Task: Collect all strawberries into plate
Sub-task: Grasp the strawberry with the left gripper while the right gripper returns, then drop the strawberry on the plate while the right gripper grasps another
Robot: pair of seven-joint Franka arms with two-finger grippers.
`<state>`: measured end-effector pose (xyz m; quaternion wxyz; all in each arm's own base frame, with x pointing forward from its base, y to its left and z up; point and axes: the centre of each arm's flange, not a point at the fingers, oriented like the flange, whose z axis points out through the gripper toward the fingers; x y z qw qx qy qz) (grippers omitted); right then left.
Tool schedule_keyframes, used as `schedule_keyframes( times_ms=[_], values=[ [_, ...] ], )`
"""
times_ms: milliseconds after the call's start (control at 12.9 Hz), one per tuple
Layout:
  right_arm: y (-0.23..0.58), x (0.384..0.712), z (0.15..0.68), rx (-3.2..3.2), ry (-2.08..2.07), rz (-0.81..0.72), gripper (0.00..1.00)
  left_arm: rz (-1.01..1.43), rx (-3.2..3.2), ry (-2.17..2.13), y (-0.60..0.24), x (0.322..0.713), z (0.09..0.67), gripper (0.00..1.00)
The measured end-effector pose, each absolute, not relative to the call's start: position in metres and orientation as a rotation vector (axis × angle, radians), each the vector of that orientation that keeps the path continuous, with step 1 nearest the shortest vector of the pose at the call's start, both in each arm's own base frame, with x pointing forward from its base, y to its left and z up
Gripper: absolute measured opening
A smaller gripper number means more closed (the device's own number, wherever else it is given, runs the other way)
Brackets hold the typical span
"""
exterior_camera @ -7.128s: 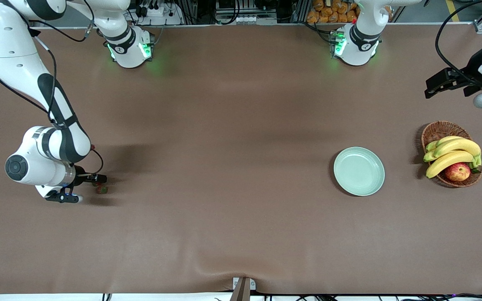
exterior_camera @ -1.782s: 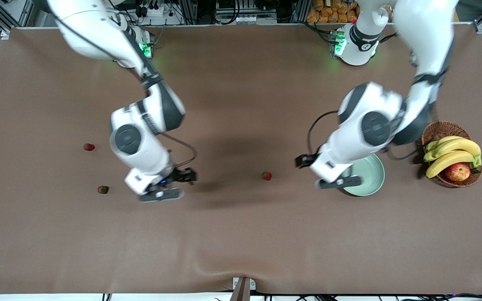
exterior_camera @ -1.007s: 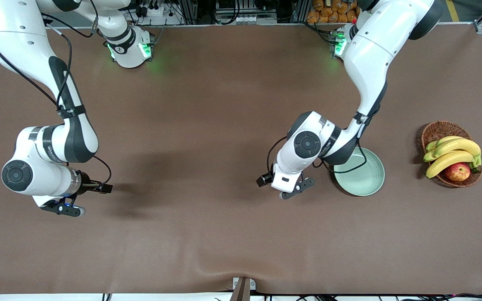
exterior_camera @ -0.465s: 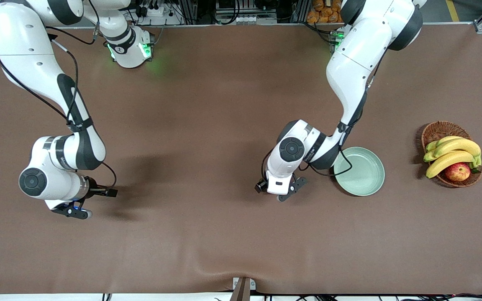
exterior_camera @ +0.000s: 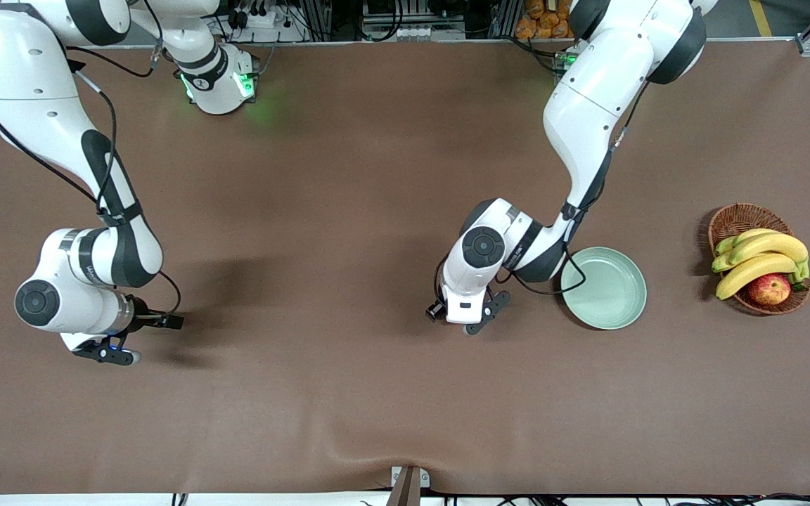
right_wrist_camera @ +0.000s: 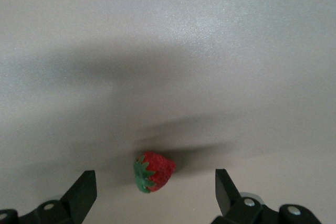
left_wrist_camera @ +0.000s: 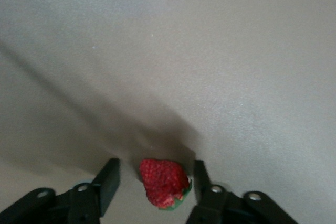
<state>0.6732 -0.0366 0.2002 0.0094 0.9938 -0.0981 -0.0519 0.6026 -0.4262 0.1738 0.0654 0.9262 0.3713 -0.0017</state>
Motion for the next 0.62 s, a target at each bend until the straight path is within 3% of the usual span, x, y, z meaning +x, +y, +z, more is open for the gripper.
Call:
schedule_keyframes(
  times_ms=[155,620],
  values=[
    [-0.032,0.668,0.191,3.117,-0.313,-0.151,1.0,-0.011,2.801,1.123,-0.426,0.602,0.175,0.38],
    [-0.031,0.663,0.184,3.134,-0.349,-0.169,1.0,0.0,2.833,1.164,-0.381,0.636,0.232,0.37]
  ],
)
